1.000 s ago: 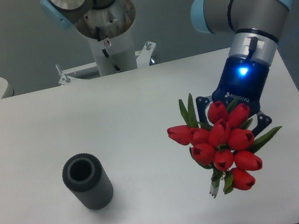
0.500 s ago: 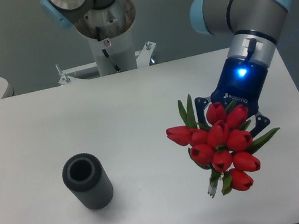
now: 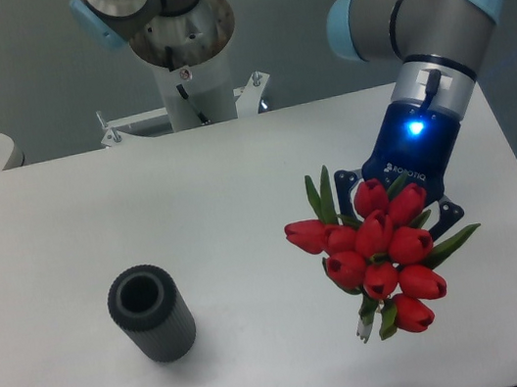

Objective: Pick up the flowers from the vase

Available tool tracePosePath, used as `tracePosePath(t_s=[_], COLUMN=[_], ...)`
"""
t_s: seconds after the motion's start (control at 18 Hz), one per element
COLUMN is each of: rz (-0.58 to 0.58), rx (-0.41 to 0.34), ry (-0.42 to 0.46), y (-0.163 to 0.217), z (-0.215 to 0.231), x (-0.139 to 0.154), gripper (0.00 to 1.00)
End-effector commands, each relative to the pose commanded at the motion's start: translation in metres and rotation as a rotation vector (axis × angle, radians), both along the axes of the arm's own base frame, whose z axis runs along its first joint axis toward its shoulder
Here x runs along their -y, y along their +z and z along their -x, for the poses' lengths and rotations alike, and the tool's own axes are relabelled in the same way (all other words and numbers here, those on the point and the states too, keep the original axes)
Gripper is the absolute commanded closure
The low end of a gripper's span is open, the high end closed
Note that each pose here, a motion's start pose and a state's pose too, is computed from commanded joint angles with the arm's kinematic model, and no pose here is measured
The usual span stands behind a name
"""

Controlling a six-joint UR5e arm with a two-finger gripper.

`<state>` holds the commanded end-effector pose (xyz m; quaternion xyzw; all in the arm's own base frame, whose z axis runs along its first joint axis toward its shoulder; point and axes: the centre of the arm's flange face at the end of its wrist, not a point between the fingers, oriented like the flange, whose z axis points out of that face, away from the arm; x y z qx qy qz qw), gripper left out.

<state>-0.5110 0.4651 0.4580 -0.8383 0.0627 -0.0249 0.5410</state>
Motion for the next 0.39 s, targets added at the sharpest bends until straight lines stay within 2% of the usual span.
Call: tracePosePath(t_s=[0.39], rz=[0.006], rx=[-0.003], ry=[0.001], y=[-0.0006], z=[-0.001], x=[-0.0014], gripper=[0.67])
